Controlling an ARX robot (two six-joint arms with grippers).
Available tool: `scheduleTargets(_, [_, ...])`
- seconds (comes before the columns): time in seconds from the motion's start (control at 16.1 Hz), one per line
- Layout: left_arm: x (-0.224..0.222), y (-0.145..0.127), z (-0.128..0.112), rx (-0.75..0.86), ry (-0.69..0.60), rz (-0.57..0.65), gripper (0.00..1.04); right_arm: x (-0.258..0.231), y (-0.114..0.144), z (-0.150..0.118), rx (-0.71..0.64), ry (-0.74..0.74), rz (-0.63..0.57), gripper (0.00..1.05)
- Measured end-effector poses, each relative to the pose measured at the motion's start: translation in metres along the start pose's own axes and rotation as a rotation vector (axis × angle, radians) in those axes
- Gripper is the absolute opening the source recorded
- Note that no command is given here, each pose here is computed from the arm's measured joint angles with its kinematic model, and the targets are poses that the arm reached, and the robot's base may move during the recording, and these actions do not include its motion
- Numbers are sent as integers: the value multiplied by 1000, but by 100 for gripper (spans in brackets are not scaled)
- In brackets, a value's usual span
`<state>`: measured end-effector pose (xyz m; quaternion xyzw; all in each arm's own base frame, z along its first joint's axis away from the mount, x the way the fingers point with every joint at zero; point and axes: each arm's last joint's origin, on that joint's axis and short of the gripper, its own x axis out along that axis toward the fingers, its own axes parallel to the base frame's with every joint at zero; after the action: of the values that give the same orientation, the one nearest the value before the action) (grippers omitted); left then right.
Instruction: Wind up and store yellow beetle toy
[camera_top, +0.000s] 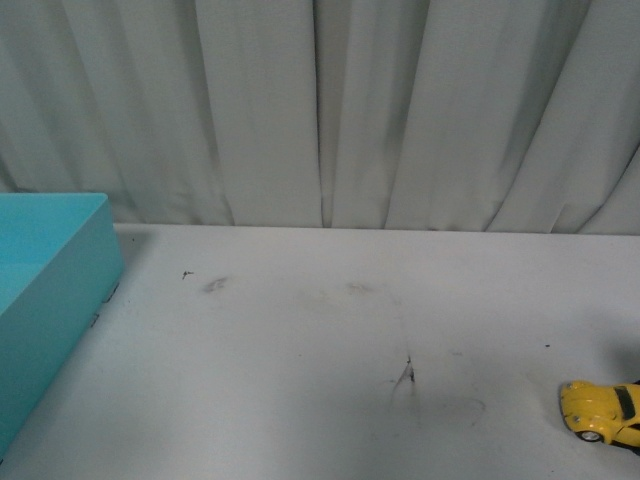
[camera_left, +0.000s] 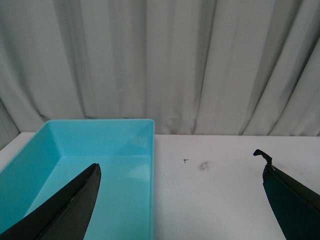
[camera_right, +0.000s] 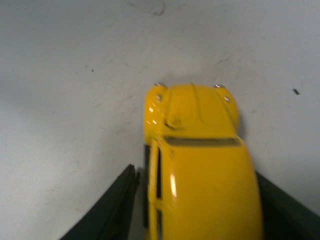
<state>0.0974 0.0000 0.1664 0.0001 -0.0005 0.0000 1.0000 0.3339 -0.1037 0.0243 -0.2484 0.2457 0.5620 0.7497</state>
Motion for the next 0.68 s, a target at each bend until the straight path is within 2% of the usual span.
scheduleTargets(0.25, [0,0,0,0,0,0,98,4,4,-1,39,-9,20,96])
scheduleTargets(0.31, [0,0,0,0,0,0,98,4,4,-1,44,-9,21,99])
scheduleTargets(0.68, [0,0,0,0,0,0,98,4,5,-1,49,-8,25,98])
